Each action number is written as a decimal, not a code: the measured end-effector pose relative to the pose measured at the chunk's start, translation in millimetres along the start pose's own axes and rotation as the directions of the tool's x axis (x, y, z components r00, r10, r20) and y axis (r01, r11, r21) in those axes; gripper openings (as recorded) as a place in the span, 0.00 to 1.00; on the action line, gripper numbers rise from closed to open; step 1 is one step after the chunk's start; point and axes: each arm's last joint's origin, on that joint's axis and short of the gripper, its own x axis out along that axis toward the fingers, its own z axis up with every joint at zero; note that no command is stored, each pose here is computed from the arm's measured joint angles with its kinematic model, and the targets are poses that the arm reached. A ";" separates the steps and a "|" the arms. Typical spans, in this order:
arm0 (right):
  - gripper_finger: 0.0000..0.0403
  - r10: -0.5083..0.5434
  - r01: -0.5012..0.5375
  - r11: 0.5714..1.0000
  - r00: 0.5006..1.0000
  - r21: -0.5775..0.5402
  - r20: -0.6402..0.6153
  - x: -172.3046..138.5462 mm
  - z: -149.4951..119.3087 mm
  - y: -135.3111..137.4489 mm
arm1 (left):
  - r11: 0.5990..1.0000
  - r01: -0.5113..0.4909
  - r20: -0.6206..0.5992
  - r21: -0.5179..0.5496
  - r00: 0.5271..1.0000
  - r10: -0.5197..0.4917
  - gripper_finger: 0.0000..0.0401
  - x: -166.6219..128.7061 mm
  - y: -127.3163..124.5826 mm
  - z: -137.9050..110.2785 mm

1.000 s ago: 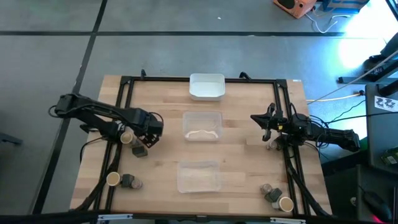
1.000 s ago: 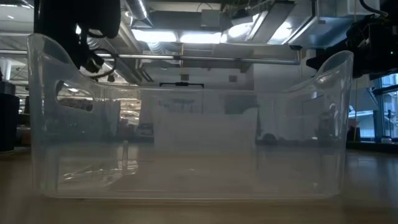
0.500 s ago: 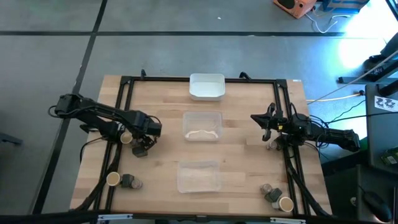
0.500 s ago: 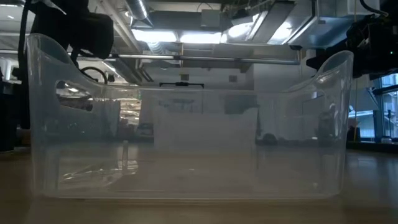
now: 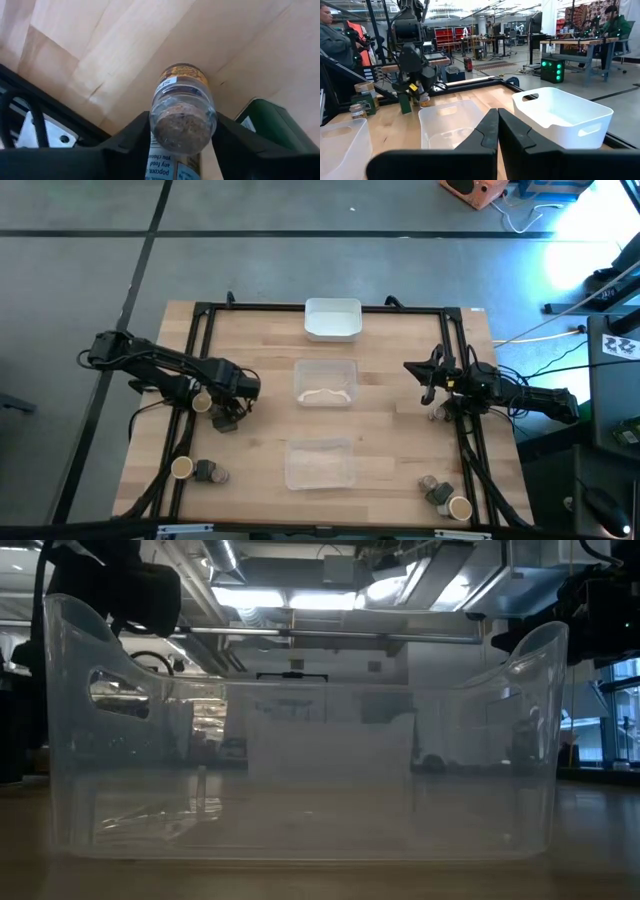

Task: Sort spices by type
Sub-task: Put the top left small brown seasoning bottle into the top transparent bin

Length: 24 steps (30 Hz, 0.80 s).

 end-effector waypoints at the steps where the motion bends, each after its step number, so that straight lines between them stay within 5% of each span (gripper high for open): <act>1: 0.03 0.000 0.000 1.000 1.000 -0.008 0.000 0.0 0.0 0.0 | 1.000 0.007 0.004 0.001 1.000 -0.007 0.39 -2.6 -0.9 1.0; 12: 0.03 -0.001 0.001 1.000 1.000 -0.013 0.000 0.0 0.0 0.0 | 0.988 0.132 0.200 0.077 0.969 -0.145 0.40 -72.7 -12.5 25.6; 24: 0.03 -0.001 0.001 1.000 1.000 -0.014 0.000 0.0 0.0 0.0 | 0.979 0.100 0.520 0.178 0.835 -0.180 0.41 -140.8 -19.9 66.8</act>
